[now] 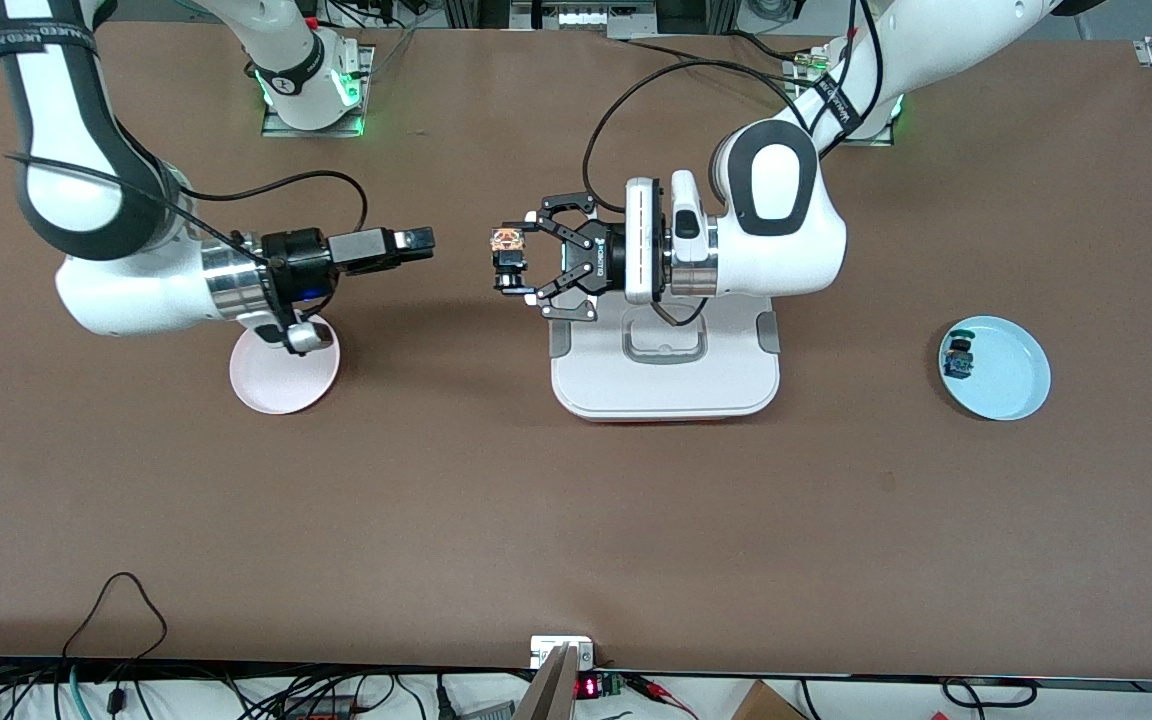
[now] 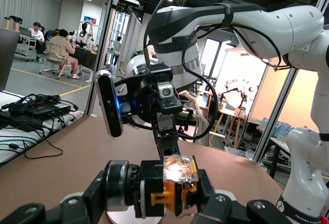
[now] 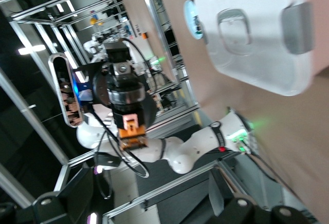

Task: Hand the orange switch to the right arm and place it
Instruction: 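Bring the right gripper to the switch held by the left gripper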

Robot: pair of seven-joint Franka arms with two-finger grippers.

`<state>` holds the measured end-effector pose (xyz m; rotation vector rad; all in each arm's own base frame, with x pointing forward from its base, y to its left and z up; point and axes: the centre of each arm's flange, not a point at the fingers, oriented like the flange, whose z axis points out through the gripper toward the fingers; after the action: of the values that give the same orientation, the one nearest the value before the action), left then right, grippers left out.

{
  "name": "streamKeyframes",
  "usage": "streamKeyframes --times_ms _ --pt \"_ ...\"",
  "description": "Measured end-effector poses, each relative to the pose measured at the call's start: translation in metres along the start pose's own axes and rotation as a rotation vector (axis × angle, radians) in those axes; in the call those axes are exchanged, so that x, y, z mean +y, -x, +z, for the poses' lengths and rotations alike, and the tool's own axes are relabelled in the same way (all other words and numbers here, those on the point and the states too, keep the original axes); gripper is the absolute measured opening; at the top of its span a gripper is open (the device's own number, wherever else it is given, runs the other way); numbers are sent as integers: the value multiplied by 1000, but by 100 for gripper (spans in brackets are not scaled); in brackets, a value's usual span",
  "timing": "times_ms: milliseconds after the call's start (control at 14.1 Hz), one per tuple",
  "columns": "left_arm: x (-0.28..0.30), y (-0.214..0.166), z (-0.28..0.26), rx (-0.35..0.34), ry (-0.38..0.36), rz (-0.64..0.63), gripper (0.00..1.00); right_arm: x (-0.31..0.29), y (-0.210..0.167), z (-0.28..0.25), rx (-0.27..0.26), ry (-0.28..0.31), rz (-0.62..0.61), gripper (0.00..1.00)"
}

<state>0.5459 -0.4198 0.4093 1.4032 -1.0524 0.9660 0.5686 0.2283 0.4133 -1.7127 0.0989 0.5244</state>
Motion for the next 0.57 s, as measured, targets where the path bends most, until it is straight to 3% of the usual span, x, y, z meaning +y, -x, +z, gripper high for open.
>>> streamKeyframes --times_ms 212,565 --pt "3 1 4 -1 3 1 72 -4 -4 17 -8 -77 5 100" --pt "3 2 3 -2 1 3 72 1 -10 17 2 -106 19 100"
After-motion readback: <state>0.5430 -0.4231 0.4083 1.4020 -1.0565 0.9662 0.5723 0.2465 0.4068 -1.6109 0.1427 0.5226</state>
